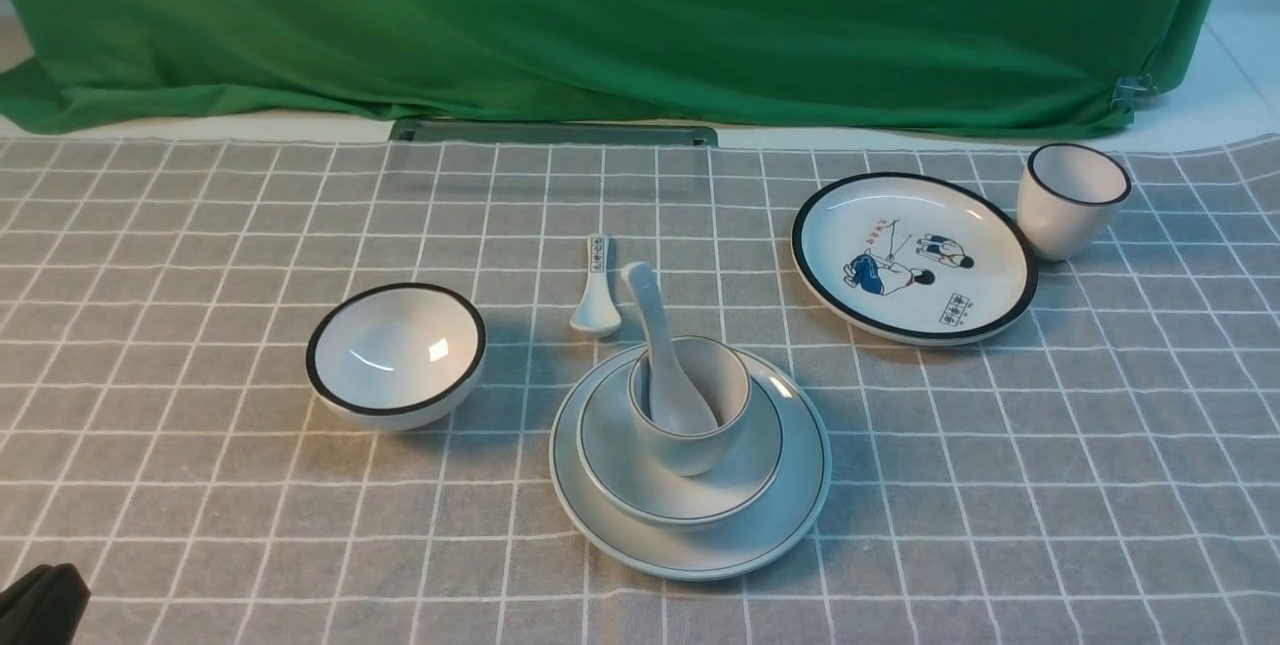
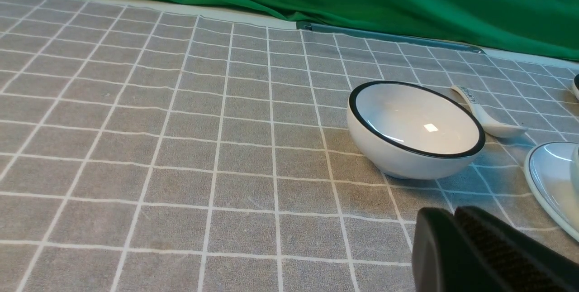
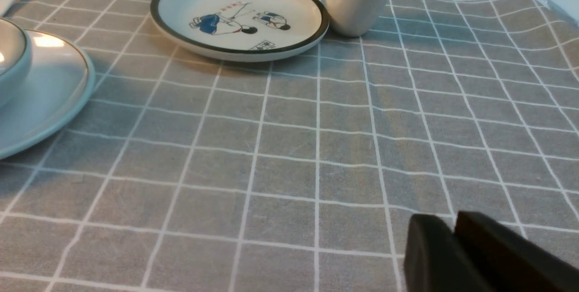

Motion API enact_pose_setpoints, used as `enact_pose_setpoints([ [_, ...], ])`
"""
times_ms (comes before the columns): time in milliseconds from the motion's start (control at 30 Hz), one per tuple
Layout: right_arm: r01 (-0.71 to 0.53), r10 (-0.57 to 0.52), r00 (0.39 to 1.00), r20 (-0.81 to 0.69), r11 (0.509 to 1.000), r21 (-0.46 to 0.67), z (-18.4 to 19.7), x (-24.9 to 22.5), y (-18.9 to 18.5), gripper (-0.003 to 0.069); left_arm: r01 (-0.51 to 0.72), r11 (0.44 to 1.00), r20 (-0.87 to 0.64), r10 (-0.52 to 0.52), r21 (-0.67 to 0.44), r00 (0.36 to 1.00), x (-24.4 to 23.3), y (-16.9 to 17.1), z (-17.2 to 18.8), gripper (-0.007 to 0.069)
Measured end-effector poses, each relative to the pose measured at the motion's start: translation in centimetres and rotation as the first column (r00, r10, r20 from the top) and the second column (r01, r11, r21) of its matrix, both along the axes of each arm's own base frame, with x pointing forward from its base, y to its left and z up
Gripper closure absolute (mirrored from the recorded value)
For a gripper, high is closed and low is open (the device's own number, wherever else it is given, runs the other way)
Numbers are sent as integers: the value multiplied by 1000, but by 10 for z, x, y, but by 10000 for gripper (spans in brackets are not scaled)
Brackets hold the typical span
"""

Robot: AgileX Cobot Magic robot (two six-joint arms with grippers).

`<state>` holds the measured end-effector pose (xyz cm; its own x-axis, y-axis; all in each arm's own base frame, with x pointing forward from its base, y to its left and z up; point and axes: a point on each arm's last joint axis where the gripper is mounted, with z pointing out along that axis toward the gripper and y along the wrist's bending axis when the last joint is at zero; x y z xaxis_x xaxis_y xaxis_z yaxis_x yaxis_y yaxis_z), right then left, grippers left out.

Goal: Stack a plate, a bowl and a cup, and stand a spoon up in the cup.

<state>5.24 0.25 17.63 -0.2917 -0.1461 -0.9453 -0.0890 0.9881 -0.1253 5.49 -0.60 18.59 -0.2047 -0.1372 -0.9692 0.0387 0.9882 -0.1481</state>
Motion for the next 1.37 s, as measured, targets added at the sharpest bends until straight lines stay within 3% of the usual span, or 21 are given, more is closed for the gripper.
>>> enact_pose_setpoints([
  [1367, 0, 0, 1000, 0, 1000, 0, 0, 0, 0, 468, -2, 1000, 0, 2, 1, 1000, 0, 0, 0, 608],
])
